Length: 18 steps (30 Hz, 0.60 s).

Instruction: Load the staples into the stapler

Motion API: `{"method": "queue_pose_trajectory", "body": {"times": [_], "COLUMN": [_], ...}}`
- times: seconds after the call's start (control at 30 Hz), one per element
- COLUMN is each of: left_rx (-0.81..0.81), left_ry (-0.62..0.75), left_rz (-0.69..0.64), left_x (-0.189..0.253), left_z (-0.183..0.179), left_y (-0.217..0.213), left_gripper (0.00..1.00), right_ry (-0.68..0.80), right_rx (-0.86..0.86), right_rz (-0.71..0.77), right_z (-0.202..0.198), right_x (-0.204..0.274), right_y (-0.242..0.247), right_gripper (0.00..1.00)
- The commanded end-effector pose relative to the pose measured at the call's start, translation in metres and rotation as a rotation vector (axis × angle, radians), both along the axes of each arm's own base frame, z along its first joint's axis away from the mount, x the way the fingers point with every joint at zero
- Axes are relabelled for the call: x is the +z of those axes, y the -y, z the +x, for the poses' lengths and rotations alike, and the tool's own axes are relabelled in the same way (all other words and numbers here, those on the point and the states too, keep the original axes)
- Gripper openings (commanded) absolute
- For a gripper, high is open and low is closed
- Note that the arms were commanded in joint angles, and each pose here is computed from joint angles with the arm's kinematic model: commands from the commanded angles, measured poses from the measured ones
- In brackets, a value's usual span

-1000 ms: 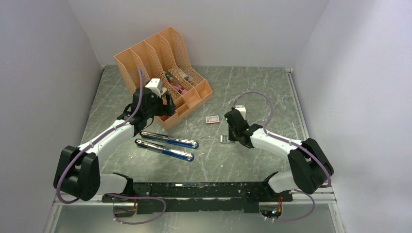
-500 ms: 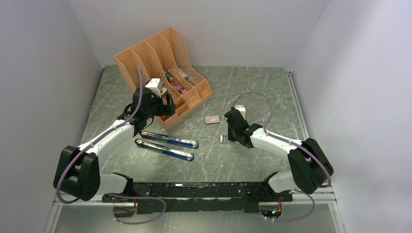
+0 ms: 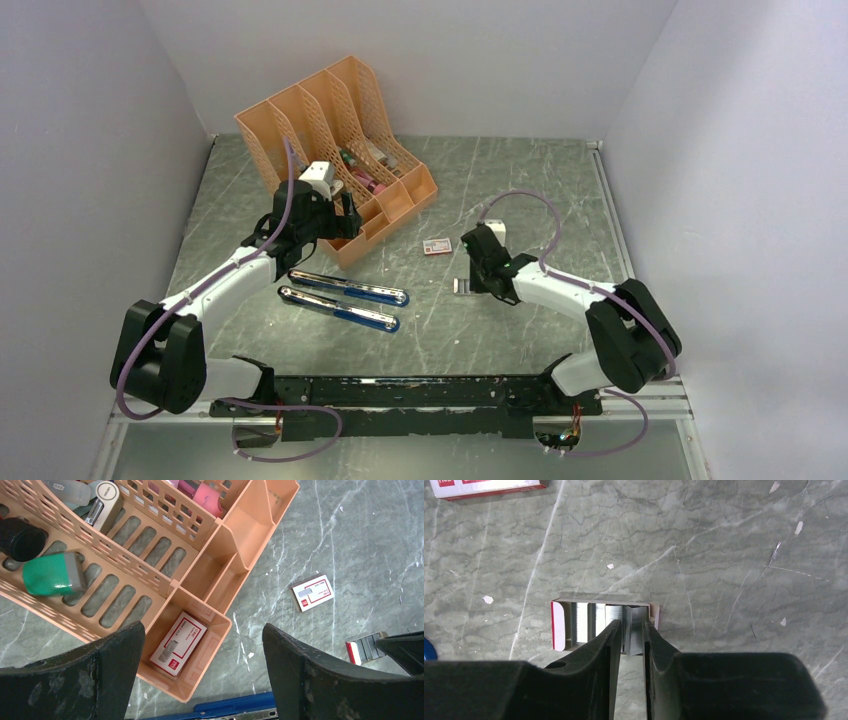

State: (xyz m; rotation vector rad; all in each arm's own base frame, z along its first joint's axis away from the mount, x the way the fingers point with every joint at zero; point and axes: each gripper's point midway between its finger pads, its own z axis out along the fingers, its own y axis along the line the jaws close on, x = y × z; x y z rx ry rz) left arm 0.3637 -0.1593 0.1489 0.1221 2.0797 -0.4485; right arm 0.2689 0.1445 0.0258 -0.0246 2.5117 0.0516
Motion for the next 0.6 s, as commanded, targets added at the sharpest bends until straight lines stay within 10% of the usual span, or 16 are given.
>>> {"method": "queue_pose_trajectory", "body": {"times": [0.0,0.57], "left_rx": [-0.015,-0.014], "left_ry": [0.025,0.023], "left_rz": [-0.011,-0.009], "left_x": [0.003,0.002], "left_z": [0.005,0.005], "left_y": [0.001,0.001], "left_gripper": [0.91,0.91], "right_ry": [-0.023,-0.065], "right_rx": [-0.027,-0.040], "right_rz": [-0.010,-0.016], "right_z": [-0.003,-0.011], "right_x": [-0.005,-0.018], "right_y": [0.005,0.008], "right_gripper": [0.26,0.35]}}
